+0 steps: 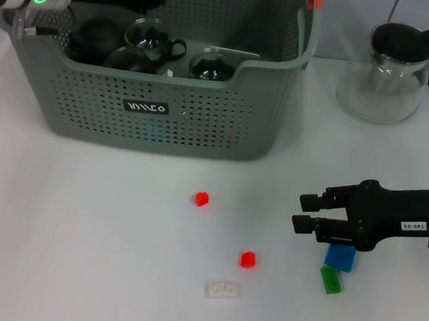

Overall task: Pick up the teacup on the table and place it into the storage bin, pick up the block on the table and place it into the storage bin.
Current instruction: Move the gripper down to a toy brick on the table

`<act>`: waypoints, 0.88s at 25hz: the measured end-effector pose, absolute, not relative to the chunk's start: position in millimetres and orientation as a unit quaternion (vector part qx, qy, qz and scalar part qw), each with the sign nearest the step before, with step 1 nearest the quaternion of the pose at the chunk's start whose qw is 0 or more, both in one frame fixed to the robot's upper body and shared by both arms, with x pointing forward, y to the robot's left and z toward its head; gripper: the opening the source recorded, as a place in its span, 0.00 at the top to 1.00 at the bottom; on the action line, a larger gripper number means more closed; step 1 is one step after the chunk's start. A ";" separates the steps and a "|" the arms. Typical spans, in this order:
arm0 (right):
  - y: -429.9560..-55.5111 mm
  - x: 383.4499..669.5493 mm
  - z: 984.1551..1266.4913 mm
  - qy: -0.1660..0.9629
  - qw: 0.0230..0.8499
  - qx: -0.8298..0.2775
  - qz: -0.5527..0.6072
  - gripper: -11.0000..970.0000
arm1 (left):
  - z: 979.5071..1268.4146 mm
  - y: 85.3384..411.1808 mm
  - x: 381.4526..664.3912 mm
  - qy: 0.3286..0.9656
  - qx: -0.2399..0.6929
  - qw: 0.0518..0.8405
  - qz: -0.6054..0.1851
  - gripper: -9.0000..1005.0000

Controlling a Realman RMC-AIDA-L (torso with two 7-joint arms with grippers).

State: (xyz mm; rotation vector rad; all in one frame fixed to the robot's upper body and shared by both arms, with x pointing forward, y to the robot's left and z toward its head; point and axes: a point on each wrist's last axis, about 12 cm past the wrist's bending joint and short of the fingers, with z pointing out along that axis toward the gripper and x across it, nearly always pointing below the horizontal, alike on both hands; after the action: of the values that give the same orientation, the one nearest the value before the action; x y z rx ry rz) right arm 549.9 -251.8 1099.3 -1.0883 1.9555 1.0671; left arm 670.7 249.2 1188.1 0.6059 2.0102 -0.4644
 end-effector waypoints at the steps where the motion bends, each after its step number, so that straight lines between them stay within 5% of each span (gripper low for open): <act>1: -251.8 549.8 1099.3 0.746 0.325 -0.415 0.407 0.52 | 1189.1 246.5 669.1 0.819 0.249 0.481 -0.188 0.76; 3: -252.4 549.5 1099.1 0.746 0.326 -0.414 0.407 0.52 | 1194.4 245.2 658.9 0.800 0.254 0.505 -0.198 0.79; 11: -253.5 549.7 1098.1 0.749 0.327 -0.411 0.404 0.52 | 1202.9 275.1 585.0 0.665 0.299 0.581 -0.361 0.61; 14: -252.6 550.0 1097.7 0.749 0.327 -0.412 0.403 0.52 | 1181.3 286.7 555.3 0.640 0.343 0.565 -0.392 0.55; 17: -253.2 549.7 1097.0 0.750 0.328 -0.410 0.403 0.52 | 1144.5 289.3 529.8 0.649 0.385 0.533 -0.384 0.36; 22: -253.0 550.2 1097.4 0.750 0.328 -0.410 0.403 0.52 | 1084.0 273.6 497.1 0.657 0.448 0.479 -0.371 0.38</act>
State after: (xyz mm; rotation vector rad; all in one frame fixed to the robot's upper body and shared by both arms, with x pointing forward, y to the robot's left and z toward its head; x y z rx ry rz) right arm 550.2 -253.0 1097.4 -1.0721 1.9628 1.0536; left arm 497.1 273.6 1084.0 1.0945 1.6042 -0.9052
